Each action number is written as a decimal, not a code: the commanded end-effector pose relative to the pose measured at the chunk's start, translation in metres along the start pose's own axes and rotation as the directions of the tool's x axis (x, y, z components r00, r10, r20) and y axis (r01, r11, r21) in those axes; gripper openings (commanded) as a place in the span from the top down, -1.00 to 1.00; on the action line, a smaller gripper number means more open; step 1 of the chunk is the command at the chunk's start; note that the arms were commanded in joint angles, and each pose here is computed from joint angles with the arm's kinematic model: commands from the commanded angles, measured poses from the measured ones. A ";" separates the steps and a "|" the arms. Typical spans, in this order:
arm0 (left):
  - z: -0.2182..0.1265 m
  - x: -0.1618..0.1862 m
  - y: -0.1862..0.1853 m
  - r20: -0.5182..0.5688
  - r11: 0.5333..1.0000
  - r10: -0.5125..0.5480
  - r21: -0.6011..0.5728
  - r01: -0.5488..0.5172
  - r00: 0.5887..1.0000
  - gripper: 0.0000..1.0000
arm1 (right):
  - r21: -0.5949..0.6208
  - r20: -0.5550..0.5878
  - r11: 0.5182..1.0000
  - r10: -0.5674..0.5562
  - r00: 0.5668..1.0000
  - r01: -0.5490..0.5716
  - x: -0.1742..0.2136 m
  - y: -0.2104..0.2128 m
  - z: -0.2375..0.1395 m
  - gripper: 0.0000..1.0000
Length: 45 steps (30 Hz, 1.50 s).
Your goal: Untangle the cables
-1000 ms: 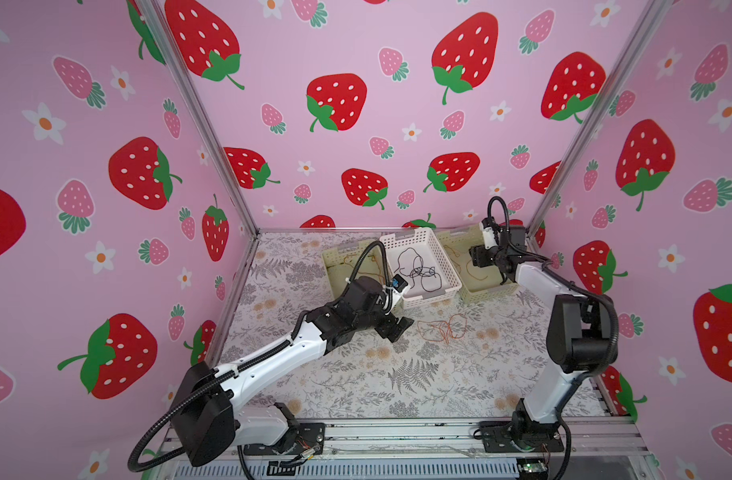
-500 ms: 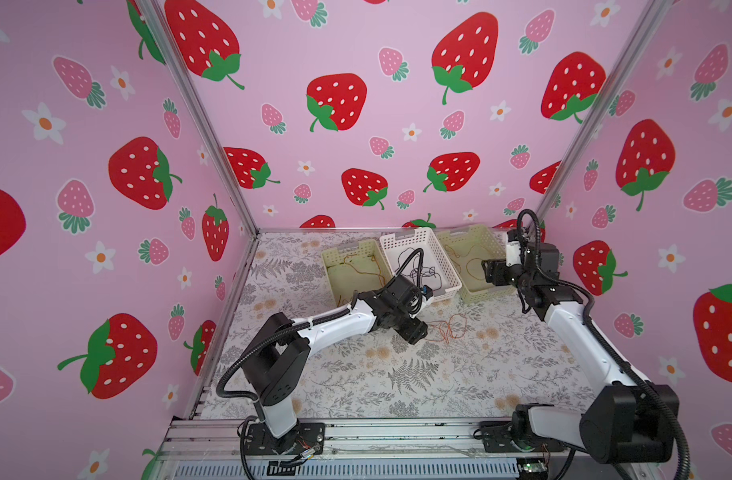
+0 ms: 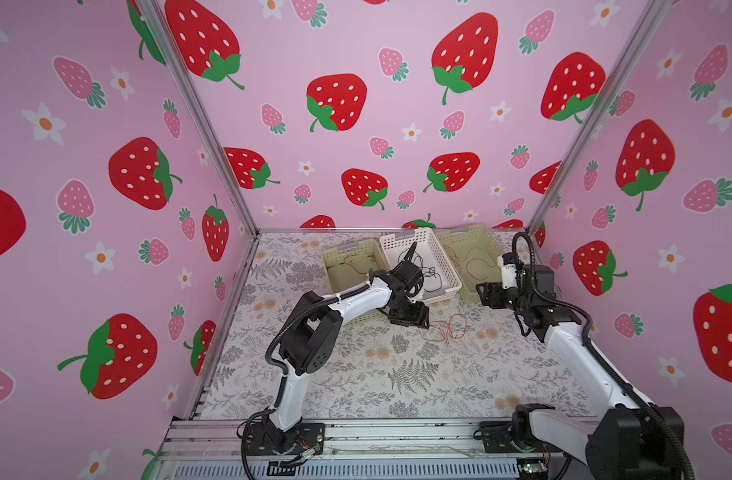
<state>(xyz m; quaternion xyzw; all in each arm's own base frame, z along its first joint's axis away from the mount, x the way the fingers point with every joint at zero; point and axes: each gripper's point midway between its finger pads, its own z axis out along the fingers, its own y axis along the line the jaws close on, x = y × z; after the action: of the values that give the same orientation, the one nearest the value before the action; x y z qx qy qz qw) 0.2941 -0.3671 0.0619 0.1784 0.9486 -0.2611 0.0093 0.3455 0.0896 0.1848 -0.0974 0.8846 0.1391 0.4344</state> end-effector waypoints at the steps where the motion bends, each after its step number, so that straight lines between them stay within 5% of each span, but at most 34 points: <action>1: 0.000 0.004 -0.010 -0.065 0.993 -0.105 0.047 0.108 0.992 -0.40 | -0.024 0.008 1.000 -0.005 1.000 0.006 0.000 0.007 -0.004 -0.49; 4: 0.008 0.004 -0.007 -0.093 0.990 -0.127 0.046 0.132 0.988 -0.32 | -0.034 0.016 0.999 -0.003 1.000 0.003 0.001 0.008 -0.004 -0.49; 11: 0.023 0.006 -0.007 -0.144 0.984 -0.150 0.072 0.161 0.978 0.25 | -0.051 0.005 0.999 0.002 1.000 -0.002 0.007 0.011 0.000 -0.46; 22: -0.004 -0.003 -0.015 -0.029 0.992 -0.094 0.077 0.096 0.995 1.00 | -0.088 0.023 0.994 -0.069 0.997 0.071 0.009 0.035 -0.002 -0.43; 31: -0.057 0.011 -0.035 0.103 0.994 0.096 0.045 -0.101 0.990 1.00 | -0.258 0.121 0.927 -0.250 0.961 0.273 0.013 0.097 -0.009 -0.45; 35: -0.081 0.027 -0.047 0.133 0.953 0.301 -0.028 -0.300 0.944 1.00 | -0.363 0.172 0.851 -0.340 0.925 0.380 0.027 0.137 -0.010 -0.50; 39: -0.102 0.035 -0.054 0.165 0.919 0.394 -0.063 -0.389 0.904 1.00 | -0.453 0.210 0.793 -0.349 0.913 0.407 0.033 0.162 -0.012 -0.54; 45: -0.131 0.037 -0.073 0.236 0.878 0.474 -0.049 -0.476 0.849 1.00 | -0.466 0.215 0.789 -0.338 0.916 0.401 0.037 0.167 -0.004 -0.54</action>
<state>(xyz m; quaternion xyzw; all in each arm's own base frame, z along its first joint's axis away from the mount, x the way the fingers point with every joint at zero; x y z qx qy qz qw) 0.2480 -0.3542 0.2007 0.3452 0.8772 -0.2843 0.1746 0.2714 0.2358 0.1798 -0.3555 0.7728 0.2687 0.4518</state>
